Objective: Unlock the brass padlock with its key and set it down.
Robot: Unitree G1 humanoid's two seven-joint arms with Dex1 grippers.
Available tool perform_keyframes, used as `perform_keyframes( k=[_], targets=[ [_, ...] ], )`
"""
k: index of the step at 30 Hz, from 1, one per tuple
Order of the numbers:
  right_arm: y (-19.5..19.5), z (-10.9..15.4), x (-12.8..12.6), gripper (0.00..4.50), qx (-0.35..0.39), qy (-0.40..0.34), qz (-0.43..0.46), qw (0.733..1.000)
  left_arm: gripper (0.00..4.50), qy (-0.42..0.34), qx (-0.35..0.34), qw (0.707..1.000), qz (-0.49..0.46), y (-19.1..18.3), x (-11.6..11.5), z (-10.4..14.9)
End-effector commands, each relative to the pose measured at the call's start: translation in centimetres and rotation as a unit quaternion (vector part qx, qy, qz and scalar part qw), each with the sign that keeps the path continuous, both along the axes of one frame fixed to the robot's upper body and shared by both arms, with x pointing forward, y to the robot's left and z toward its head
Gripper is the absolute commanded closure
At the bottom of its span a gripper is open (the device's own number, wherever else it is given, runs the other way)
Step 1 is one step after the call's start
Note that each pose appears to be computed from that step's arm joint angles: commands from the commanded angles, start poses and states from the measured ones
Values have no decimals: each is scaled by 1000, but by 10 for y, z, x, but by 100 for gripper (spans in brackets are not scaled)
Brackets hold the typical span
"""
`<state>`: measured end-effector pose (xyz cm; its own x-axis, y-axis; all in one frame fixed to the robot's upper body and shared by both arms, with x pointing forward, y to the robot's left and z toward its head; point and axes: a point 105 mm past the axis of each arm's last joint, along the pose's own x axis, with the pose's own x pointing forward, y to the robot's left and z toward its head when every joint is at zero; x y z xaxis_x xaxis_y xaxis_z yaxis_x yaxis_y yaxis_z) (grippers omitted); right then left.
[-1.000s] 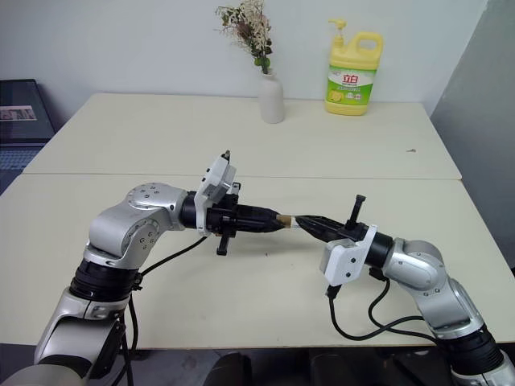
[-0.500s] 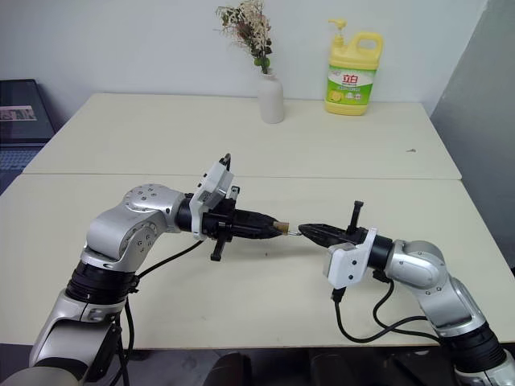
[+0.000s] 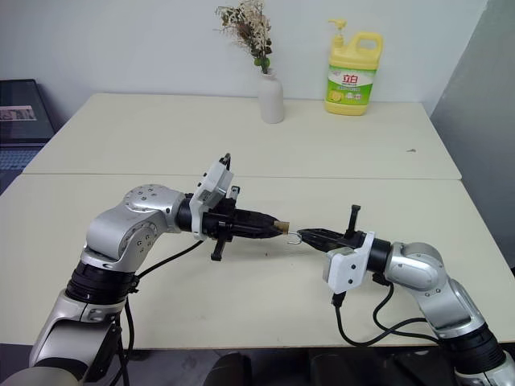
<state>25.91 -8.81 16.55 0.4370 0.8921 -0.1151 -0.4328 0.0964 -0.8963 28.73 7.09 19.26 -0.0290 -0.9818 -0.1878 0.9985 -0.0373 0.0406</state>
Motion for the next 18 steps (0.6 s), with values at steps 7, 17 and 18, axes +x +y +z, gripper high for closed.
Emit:
perform_keyframes(
  k=[7,17,18],
  targets=[
    [-35,2,-5,450,10,108,-81,991,434,8,-14,999,44,5,10,5],
    [-14,23,-27,100,56,205,-55,976,434,73,17,993,88,3,19,-32],
    [-13,24,-27,63,58,210,-54,975,434,76,19,993,90,3,19,-34]
  ],
)
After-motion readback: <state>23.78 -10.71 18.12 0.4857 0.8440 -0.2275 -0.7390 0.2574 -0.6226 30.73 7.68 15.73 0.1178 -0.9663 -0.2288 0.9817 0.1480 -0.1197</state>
